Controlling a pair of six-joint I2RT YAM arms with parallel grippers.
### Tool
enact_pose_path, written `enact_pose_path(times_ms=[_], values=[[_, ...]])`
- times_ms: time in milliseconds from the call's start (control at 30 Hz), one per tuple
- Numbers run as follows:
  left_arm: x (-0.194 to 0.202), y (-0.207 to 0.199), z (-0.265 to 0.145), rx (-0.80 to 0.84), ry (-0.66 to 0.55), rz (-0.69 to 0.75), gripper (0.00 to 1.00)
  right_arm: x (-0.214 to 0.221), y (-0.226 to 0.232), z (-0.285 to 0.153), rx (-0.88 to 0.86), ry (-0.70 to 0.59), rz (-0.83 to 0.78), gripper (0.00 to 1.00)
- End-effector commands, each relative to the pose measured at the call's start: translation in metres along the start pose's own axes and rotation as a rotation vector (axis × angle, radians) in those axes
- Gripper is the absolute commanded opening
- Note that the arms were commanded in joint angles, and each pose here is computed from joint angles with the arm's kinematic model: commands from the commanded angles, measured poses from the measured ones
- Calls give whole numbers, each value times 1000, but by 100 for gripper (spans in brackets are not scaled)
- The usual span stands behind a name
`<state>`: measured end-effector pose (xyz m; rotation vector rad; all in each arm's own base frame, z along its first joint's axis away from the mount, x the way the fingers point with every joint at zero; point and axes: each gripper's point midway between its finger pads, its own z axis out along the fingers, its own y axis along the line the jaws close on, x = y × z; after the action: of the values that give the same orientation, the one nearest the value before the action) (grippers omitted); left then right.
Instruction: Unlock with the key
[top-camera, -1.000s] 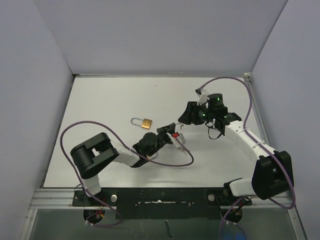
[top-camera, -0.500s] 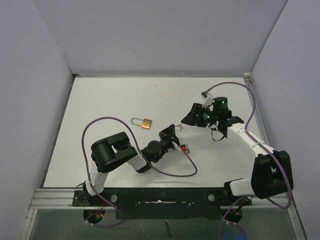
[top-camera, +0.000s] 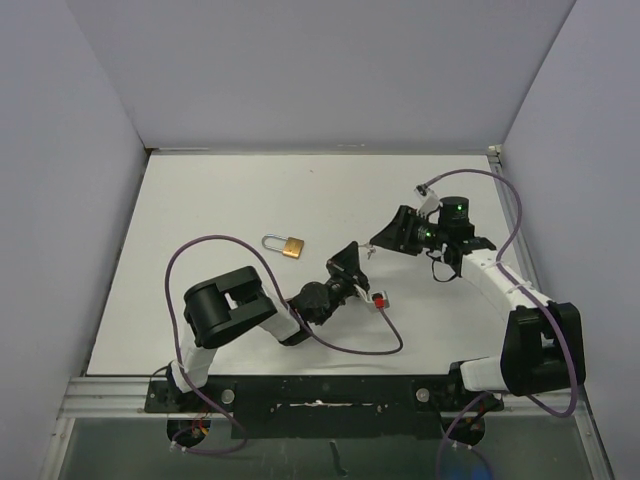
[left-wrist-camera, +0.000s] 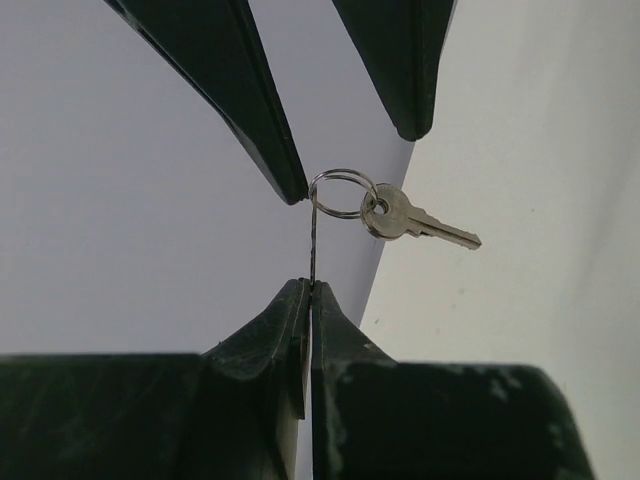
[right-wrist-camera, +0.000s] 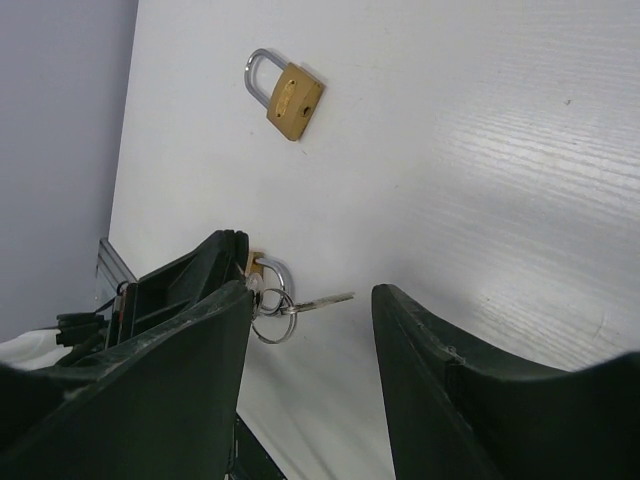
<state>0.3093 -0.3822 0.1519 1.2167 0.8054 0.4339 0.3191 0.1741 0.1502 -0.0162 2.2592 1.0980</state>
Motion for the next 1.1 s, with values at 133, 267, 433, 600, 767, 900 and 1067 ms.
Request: enact_pose_path(times_ms=[133, 267, 433, 600, 767, 900, 1067], values=[[-14, 39, 8, -134, -7, 35, 0, -34, 34, -20, -128, -69, -40, 51], [-15, 33, 8, -122, -7, 56, 0, -34, 37, -24, -148, -70, -47, 50], [-20, 33, 14, -131, -14, 78, 0, -32, 42, -24, -190, -64, -47, 47], [-25, 32, 17, -133, -19, 90, 0, -31, 47, -25, -228, -64, -47, 40], [-28, 35, 18, -144, -19, 87, 0, -26, 47, -24, -244, -52, -34, 35], [-30, 37, 19, -150, -20, 87, 0, -22, 46, -24, -255, -46, -25, 33], [-33, 40, 21, -161, -18, 87, 0, -18, 45, -23, -260, -43, -15, 29]])
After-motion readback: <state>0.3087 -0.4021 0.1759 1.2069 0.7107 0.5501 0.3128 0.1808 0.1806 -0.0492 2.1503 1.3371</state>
